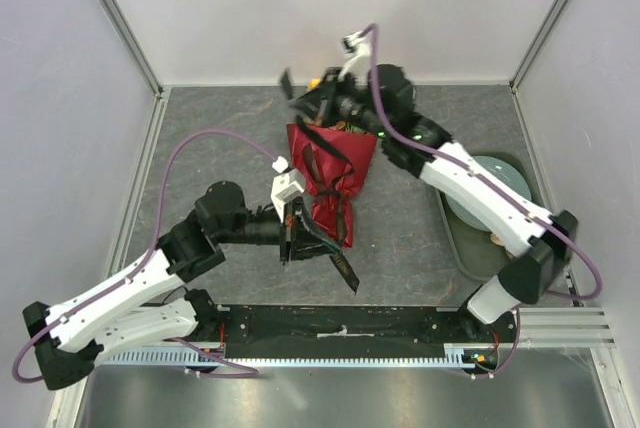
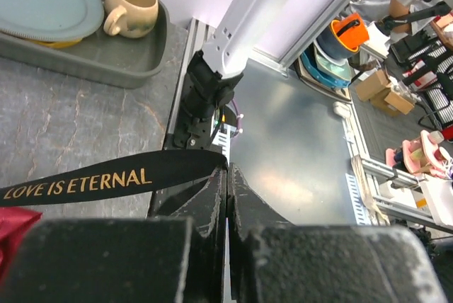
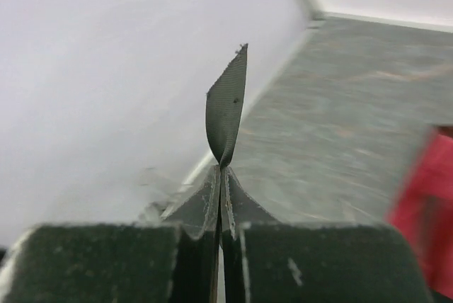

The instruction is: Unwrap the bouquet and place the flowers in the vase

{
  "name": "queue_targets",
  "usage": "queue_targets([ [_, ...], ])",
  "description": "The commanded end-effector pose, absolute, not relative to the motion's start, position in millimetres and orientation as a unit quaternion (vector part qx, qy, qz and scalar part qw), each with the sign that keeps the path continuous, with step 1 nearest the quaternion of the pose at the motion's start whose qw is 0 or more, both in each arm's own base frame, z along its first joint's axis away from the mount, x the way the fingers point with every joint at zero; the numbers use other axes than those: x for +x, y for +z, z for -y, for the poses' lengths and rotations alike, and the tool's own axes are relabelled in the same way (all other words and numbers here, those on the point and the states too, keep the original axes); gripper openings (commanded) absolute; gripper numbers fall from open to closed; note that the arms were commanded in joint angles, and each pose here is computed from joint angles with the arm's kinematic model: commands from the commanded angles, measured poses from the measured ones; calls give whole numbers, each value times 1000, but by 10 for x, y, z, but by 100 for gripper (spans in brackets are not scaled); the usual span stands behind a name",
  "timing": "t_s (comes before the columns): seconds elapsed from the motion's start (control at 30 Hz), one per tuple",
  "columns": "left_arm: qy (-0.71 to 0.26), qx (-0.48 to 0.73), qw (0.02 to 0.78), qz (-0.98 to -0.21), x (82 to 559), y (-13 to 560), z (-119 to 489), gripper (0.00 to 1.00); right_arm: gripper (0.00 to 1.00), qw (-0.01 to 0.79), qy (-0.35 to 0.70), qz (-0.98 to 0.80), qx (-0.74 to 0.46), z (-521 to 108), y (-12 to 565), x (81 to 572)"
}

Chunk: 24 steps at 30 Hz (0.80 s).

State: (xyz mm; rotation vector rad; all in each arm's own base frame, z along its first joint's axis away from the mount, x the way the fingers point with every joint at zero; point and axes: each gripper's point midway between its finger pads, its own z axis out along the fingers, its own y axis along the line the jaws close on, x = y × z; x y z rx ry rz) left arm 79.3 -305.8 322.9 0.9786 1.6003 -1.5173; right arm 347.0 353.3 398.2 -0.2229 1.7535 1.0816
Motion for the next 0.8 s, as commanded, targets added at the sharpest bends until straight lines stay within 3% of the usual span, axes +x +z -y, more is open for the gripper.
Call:
queue_targets([
  [0.0,-593,359,395,-603,708,3303,2872,2,4,428,582,-675,-151,-4428,4168,2994],
  [0.2,-581,343,392,-625,701,3107,2768,2,12,373,558,-723,-165,-4916,3415,2932],
  [0.23,-580,343,390,-628,709,3091,2781,2,16,362,557,-727,-173,-4957,3356,2915],
  [0.27,-579,343,390,-628,718,3086,2787,2,27,349,539,-744,-185,-5007,3121,2965],
  [0.33,-576,345,397,-626,750,3125,2806,2,37,346,492,-776,-191,-4923,2937,3059],
  [0.37,-572,345,395,-630,777,3106,2838,2,47,356,479,-778,-198,-4831,2956,3080],
  [0.43,-570,347,402,-627,821,3192,2878,2,59,364,457,-792,-177,-4501,2824,3235],
  [0.47,-564,346,396,-636,878,3153,2940,2,71,391,457,-783,-163,-4280,3061,3261],
  [0.5,-560,344,395,-642,930,3149,2988,2,76,411,438,-788,-136,-3979,3072,3468],
  [0.53,-559,343,400,-640,971,3239,3032,2,78,405,415,-806,-117,-3734,2863,3513],
  [0.6,-551,346,377,-659,1084,3134,3214,2,85,451,389,-801,-61,-3080,3069,3697],
  [0.63,-555,350,379,-652,1111,3261,3286,2,87,444,366,-817,-44,-2846,2868,3680],
  [0.77,-552,347,354,-671,1335,3174,3709,2,92,507,254,-824,2,-1933,2991,3583],
])
